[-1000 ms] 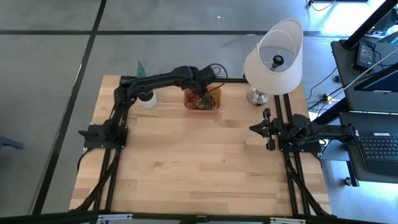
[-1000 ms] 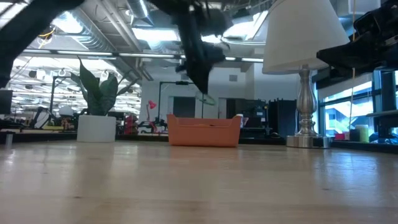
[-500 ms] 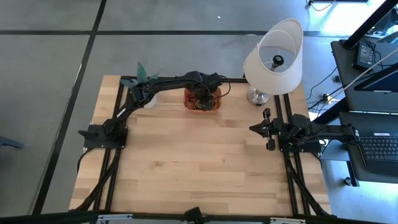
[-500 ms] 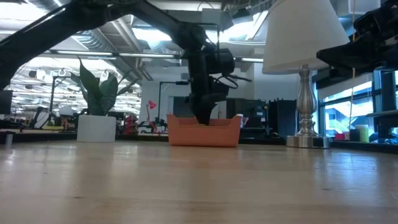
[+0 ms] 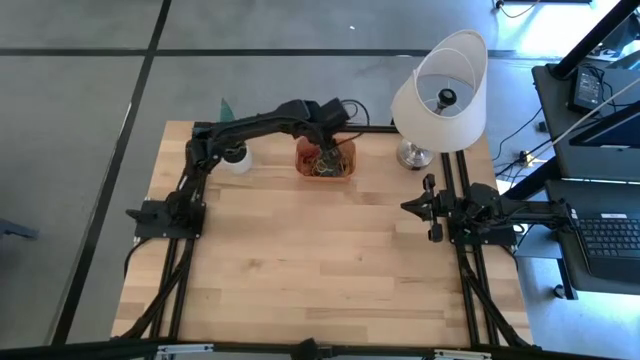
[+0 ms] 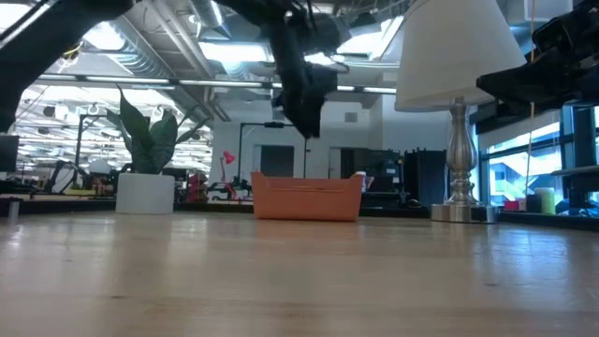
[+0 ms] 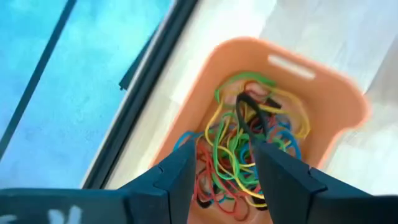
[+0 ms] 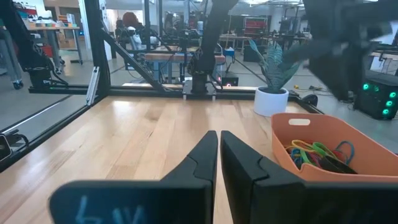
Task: Pick and place rubber bands into bin
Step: Return to Home Position
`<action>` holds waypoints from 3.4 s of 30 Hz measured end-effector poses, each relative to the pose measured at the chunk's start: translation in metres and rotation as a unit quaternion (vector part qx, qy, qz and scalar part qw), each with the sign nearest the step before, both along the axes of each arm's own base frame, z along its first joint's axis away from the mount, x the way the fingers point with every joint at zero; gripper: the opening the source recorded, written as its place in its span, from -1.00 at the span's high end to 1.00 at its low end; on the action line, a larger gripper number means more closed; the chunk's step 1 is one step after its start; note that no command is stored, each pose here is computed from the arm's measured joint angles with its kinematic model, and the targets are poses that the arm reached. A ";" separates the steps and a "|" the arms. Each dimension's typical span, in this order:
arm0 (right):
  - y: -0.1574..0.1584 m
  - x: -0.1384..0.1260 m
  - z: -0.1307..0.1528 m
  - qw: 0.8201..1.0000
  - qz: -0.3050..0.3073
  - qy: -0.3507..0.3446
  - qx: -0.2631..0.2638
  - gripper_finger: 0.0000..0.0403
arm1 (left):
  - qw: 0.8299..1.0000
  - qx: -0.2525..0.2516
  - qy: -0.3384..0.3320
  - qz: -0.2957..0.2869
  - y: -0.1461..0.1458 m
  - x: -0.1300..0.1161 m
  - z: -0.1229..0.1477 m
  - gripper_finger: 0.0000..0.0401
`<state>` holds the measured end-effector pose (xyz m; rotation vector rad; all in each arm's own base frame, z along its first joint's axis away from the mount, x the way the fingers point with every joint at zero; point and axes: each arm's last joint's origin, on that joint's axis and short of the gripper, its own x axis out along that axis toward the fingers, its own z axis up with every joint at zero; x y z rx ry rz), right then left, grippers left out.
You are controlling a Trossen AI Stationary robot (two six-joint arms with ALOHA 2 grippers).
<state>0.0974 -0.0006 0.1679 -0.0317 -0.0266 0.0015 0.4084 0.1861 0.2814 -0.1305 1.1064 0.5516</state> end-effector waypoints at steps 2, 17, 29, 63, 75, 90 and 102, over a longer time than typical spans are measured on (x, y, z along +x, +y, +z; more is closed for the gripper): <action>0.000 0.000 0.000 1.000 0.000 0.000 0.000 0.87 | 1.000 0.001 -0.019 0.010 -0.005 -0.003 0.012 0.21; 0.000 0.000 0.000 1.000 0.000 0.000 0.000 0.87 | 0.988 -0.042 -0.123 0.084 -0.050 -0.011 0.058 0.23; 0.000 0.000 0.000 1.000 0.000 0.000 0.000 0.87 | 0.986 -0.077 -0.134 0.067 -0.108 0.004 0.057 0.23; 0.000 0.000 0.000 1.000 0.000 0.000 0.000 0.87 | 0.944 -0.047 -0.175 -0.276 -0.190 -0.113 -0.051 0.24; 0.000 0.000 0.000 1.000 0.000 0.000 0.000 0.87 | 0.885 0.012 -0.379 -0.271 -0.188 -0.234 -0.069 0.23; 0.000 0.000 0.000 1.000 0.000 0.000 0.000 0.87 | 0.813 0.072 -0.518 -0.254 -0.186 -0.298 -0.076 0.23; 0.000 0.000 0.000 1.000 0.000 0.000 0.000 0.87 | 0.778 0.099 -0.565 -0.257 -0.186 -0.314 -0.093 0.24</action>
